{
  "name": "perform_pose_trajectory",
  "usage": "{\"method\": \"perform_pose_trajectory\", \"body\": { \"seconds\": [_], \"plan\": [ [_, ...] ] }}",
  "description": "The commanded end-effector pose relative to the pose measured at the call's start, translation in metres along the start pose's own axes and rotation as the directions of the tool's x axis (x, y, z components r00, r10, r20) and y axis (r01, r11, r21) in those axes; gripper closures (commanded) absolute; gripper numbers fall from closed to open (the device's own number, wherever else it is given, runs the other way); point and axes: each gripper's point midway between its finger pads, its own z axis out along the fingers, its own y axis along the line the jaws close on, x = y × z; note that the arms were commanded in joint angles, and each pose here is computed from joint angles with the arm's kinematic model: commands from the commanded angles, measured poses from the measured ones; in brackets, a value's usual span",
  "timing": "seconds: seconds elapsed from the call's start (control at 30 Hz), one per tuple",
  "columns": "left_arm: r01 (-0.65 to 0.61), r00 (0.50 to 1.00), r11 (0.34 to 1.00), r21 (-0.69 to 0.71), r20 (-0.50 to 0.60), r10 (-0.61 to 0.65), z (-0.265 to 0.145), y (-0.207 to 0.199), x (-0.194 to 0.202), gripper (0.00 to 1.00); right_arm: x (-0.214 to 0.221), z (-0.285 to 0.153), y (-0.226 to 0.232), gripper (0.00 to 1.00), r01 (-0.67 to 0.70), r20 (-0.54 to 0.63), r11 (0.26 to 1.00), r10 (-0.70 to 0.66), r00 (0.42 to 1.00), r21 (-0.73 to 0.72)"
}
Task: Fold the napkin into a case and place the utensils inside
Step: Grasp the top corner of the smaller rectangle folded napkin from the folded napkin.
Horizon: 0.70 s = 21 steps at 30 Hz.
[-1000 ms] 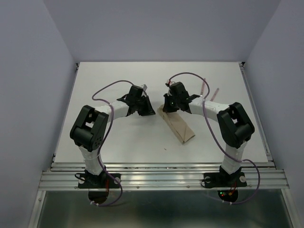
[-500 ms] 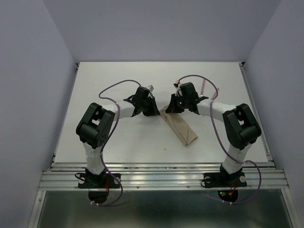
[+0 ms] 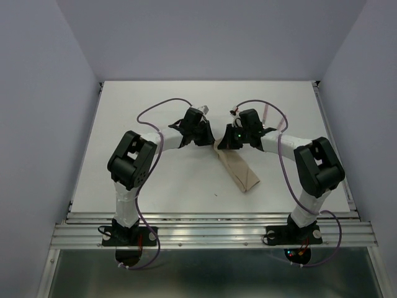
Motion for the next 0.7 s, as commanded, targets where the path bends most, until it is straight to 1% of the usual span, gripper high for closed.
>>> {"method": "perform_pose_trajectory", "body": {
  "seconds": [0.0,0.13,0.2,0.37,0.47,0.67],
  "plan": [
    [-0.048,0.999,0.998,0.051,0.027,0.047,0.010,-0.020,-0.015,0.77,-0.019,-0.014,0.016,0.99,0.024,0.063,0.998,-0.021,0.998,-0.053],
    [-0.016,0.999,1.000,-0.004,-0.033,0.016,0.029,0.000,0.001,0.77,-0.020,-0.017,0.012,0.99,0.017,0.074,0.999,-0.014,0.997,-0.043],
    [-0.011,0.999,1.000,-0.013,-0.047,0.011,0.031,0.005,0.007,0.77,-0.023,-0.021,0.008,0.99,0.008,0.089,1.000,-0.005,0.996,-0.028],
    [-0.013,0.998,0.998,-0.055,-0.057,0.010,0.026,0.017,0.017,0.77,-0.023,-0.026,-0.015,0.99,-0.039,0.115,0.998,0.034,0.993,0.045],
    [-0.017,0.999,0.998,-0.054,-0.051,0.014,0.022,0.017,0.017,0.77,-0.018,-0.025,-0.021,0.99,-0.047,0.108,0.997,0.040,0.993,0.066],
    [-0.034,0.999,0.998,-0.048,-0.039,0.032,0.015,0.013,0.015,0.77,-0.012,-0.019,-0.042,0.99,-0.083,0.098,0.984,0.069,0.993,0.155]
  ]
}}
